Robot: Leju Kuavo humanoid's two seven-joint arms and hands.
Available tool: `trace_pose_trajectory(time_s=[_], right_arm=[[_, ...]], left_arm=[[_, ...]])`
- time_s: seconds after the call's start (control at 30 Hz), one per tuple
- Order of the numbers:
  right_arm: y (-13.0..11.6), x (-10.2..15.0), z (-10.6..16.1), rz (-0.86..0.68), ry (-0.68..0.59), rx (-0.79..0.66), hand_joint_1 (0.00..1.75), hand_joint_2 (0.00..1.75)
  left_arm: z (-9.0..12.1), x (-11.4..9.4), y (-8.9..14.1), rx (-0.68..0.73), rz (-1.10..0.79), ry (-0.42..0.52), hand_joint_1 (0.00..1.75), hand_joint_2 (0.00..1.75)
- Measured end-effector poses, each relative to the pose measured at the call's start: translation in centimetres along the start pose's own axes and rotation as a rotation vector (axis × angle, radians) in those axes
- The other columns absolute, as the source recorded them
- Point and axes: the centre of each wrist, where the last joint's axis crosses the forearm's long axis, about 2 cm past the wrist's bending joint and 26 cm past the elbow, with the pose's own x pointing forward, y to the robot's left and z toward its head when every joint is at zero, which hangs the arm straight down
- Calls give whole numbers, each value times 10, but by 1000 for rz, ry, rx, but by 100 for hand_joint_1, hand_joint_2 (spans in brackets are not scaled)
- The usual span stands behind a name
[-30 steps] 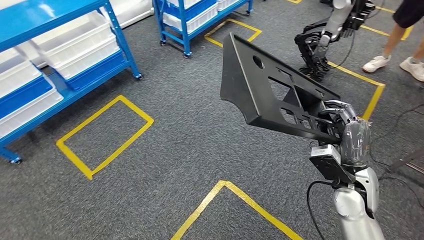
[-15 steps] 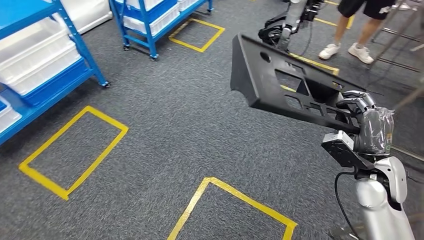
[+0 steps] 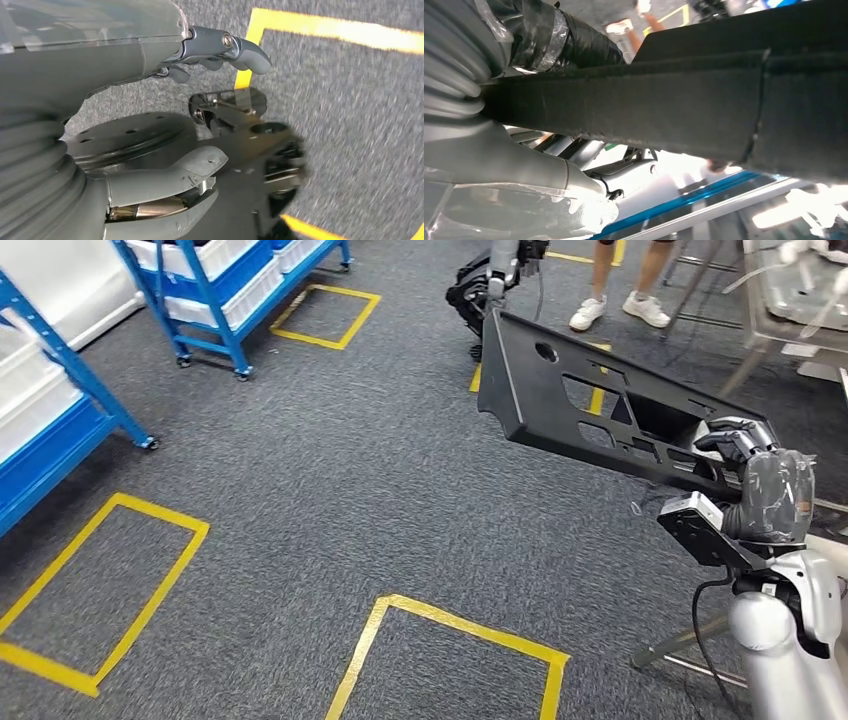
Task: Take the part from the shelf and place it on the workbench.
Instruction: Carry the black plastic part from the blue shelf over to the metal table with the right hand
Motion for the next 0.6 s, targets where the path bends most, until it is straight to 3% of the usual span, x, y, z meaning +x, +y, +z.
trace_pose_trajectory(time_s=[0.6], right_arm=[[-8, -10, 6, -2, 23, -16, 175, 0]], left_arm=[[0, 1, -2, -4, -6, -2, 0, 175]])
